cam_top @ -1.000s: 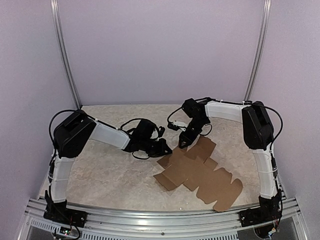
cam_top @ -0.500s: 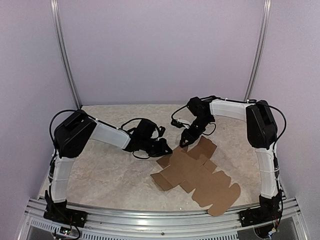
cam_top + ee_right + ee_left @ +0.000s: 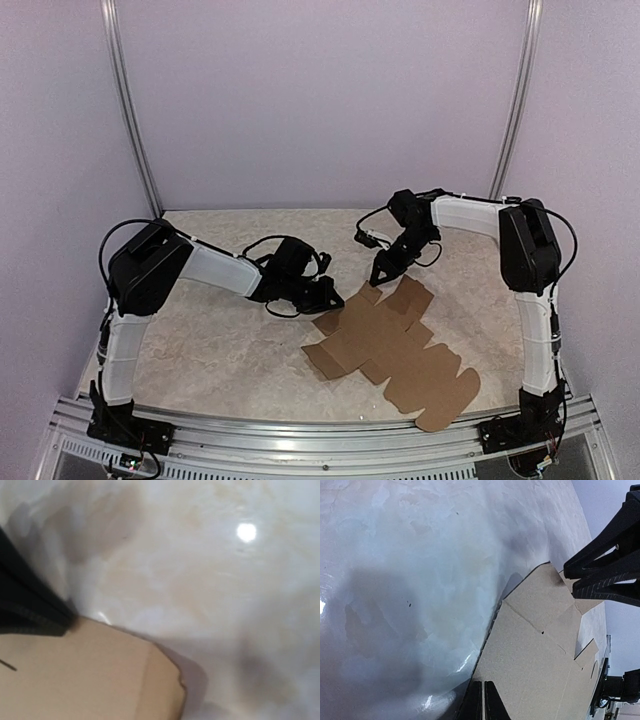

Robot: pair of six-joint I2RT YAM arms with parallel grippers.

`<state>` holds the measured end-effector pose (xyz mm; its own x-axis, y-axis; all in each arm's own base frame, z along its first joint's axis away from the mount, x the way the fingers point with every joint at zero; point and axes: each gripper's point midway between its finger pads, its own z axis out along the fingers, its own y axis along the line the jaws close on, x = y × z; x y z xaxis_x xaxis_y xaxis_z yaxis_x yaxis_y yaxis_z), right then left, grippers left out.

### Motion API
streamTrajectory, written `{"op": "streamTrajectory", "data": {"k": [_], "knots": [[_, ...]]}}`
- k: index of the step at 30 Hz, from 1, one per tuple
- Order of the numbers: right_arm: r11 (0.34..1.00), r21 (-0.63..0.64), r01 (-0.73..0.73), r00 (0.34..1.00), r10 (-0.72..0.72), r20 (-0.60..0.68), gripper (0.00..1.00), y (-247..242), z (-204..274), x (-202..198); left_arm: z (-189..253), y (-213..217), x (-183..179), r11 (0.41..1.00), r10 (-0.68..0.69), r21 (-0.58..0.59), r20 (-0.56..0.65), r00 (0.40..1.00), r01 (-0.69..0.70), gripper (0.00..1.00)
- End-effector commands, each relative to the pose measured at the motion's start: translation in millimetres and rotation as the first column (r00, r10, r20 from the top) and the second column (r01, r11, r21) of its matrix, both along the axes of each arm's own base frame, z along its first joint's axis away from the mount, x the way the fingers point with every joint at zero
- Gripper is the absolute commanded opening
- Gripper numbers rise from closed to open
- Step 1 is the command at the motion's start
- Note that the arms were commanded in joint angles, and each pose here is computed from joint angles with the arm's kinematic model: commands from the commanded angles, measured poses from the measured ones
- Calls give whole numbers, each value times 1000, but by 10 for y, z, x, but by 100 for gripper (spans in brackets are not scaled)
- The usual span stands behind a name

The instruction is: Fold the paper box

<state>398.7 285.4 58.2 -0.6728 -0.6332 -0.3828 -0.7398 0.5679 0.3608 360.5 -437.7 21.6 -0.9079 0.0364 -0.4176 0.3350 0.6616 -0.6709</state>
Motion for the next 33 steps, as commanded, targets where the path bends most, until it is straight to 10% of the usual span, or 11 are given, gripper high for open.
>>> {"op": "streamTrajectory", "data": {"k": [1, 18, 33], "knots": [[999, 3, 35, 997, -35, 65, 14, -101, 147, 165, -524, 189, -175, 989, 11, 147, -94, 995, 3, 4], [966, -257, -4, 981, 54, 187, 14, -155, -300, 180, -469, 147, -161, 989, 6, 145, -86, 996, 7, 3], [994, -24, -106, 994, 106, 27, 11, 250, 9, -387, -442, 150, -188, 990, 4, 138, -89, 996, 9, 3]]}}
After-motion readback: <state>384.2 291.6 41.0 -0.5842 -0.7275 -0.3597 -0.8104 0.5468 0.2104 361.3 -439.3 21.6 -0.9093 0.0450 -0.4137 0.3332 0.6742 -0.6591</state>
